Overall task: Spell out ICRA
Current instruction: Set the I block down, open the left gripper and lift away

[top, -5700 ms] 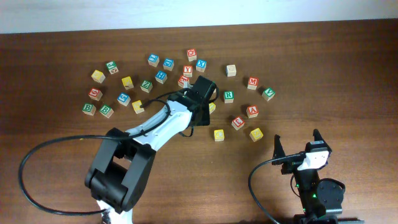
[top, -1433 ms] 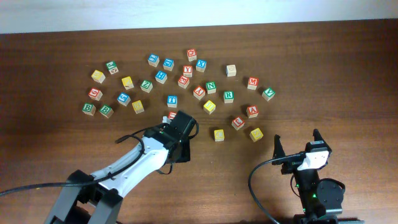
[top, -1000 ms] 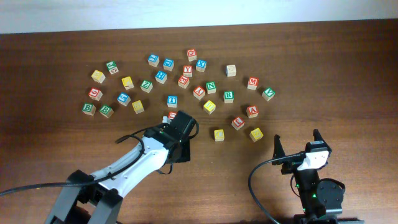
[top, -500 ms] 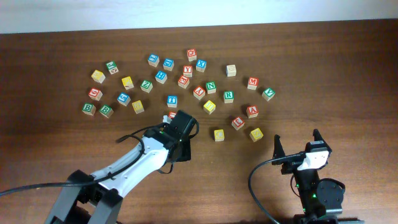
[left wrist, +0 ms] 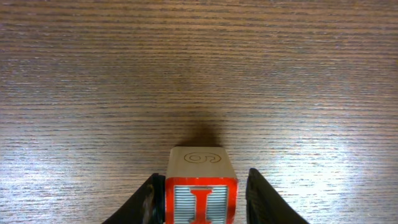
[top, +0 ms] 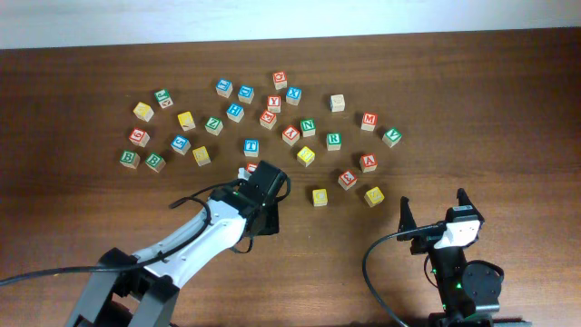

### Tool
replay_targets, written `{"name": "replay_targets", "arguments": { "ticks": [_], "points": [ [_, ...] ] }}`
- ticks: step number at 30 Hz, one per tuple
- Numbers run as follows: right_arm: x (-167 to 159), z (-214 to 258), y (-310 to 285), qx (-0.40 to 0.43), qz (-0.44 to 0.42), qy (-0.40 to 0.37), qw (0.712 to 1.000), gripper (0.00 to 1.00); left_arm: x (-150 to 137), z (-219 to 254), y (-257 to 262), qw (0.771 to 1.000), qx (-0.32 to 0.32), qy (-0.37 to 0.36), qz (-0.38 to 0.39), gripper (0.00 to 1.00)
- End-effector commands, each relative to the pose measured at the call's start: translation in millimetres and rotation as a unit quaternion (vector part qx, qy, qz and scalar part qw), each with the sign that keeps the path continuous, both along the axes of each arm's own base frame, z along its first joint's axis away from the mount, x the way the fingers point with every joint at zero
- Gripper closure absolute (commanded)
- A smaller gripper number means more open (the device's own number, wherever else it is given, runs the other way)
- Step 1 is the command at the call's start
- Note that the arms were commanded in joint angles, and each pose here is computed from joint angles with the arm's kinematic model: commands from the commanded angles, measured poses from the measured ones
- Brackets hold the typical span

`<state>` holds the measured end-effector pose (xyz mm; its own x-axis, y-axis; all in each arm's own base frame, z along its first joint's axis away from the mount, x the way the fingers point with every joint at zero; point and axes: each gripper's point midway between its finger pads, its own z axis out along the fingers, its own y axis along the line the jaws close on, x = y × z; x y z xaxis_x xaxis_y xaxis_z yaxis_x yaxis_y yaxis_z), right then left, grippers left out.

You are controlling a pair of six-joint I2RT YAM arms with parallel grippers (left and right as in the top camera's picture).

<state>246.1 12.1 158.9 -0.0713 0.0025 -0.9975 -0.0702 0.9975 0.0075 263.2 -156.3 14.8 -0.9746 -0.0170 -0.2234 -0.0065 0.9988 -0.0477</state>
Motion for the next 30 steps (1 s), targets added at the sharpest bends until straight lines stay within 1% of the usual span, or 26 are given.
{"name": "replay_targets", "arguments": {
  "ticks": [1,8,14,17,21,30],
  "points": [
    [-0.2,-2.3,-1.1,0.001,-0.002,0.002,1.000,0.02,-3.9,-9.6,2.7,1.000,0.013,0.011,-0.003,0.70],
    [-0.2,-2.3,-1.2,0.001,-0.002,0.002,1.000,0.02,-1.2,-9.0,6.5,1.000,0.023,0.003,-0.001,0.69],
    [-0.2,-2.3,-1.2,0.001,-0.002,0.002,1.000,0.02,0.9,-8.5,9.0,1.000,0.031,-0.002,0.001,0.73],
    [-0.2,-2.3,-1.1,0.001,-0.002,0.002,1.000,0.02,1.3,-8.4,9.1,1.000,0.031,-0.003,0.001,0.73],
    [-0.2,-2.3,-1.2,0.001,-0.002,0.002,1.000,0.02,6.1,-7.0,17.4,0.998,0.055,-0.016,-0.005,0.72],
    [-0.2,-2.3,-1.1,0.001,-0.002,0.002,1.000,0.02,3.9,-7.7,15.1,0.999,0.049,-0.010,-0.012,0.70]
  ]
}}
